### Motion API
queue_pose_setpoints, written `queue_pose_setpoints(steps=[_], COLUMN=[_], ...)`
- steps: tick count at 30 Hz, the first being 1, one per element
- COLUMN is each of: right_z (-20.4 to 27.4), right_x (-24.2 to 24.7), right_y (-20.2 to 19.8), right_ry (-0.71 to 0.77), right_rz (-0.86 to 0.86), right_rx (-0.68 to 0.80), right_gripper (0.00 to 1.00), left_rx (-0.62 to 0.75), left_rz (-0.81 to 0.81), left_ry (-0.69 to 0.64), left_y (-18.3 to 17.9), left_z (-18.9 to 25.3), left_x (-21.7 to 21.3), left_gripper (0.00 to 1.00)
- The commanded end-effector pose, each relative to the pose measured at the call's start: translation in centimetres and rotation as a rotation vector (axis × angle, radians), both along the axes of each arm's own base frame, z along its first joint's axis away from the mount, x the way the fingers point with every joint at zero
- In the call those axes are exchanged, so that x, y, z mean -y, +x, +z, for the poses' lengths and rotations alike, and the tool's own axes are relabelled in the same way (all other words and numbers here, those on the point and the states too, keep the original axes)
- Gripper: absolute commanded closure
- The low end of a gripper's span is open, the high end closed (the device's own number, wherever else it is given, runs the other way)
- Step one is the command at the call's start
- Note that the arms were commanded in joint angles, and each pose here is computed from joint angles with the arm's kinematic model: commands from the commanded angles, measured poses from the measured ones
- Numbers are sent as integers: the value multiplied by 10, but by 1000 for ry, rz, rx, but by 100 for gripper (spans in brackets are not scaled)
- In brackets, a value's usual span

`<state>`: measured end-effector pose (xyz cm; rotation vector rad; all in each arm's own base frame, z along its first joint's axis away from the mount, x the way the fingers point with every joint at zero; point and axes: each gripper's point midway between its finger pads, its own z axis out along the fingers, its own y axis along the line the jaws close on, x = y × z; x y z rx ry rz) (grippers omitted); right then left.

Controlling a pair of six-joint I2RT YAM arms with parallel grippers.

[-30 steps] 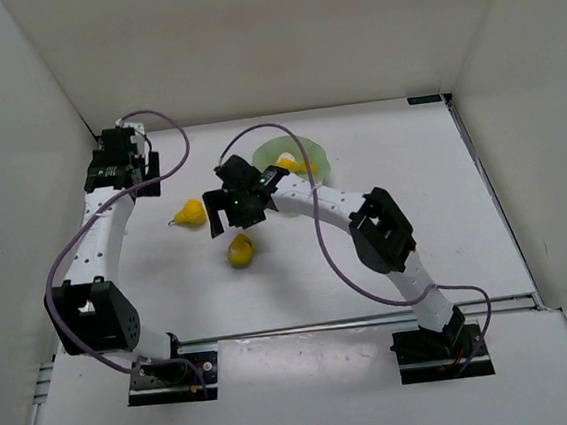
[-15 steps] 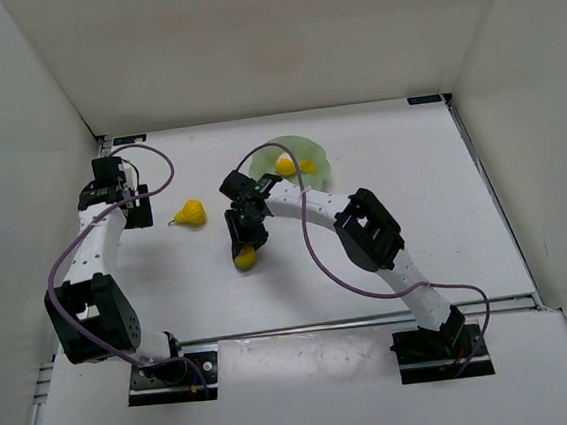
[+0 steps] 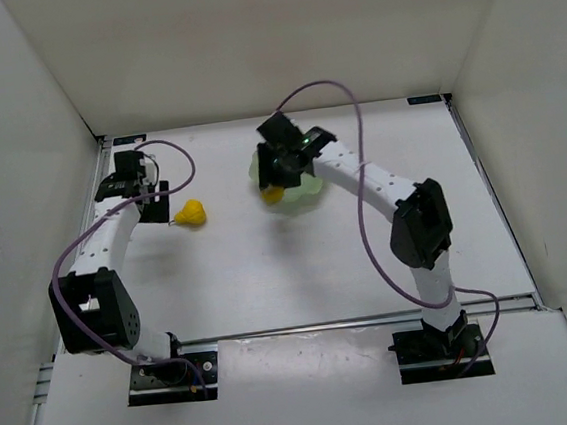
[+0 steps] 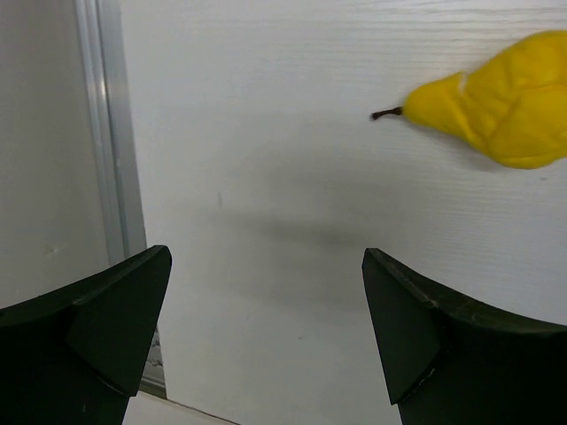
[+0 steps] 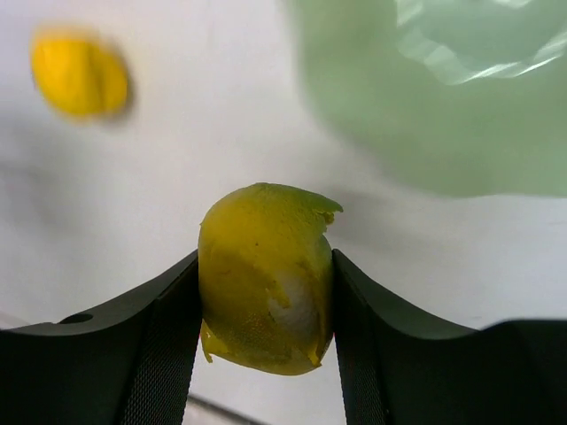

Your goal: Place and organize the fake fruits in the fruit bowl

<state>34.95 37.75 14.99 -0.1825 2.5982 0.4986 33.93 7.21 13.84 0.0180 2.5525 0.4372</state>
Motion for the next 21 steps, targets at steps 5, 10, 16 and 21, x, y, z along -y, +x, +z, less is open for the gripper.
queue_pose_setpoints(steps=[5, 10, 16, 21], right_z=[6, 19, 48, 56], right_x=[79, 93, 119, 132], right_y=[91, 103, 91, 75], right_ry=[-75, -77, -101, -113], right_rz=[-273, -263, -275, -273], right_rx=[91, 121, 188, 194], right_gripper=[8, 0, 0, 0], left_rx=[-11, -144, -253, -276], left_rz=[-181, -308, -355, -408], left_ry=[14, -123, -124, -164], left_y=[44, 54, 63, 83], left_z=[2, -29, -60, -77], left_x=[53, 87, 90, 101], left_gripper=[0, 0, 0, 0])
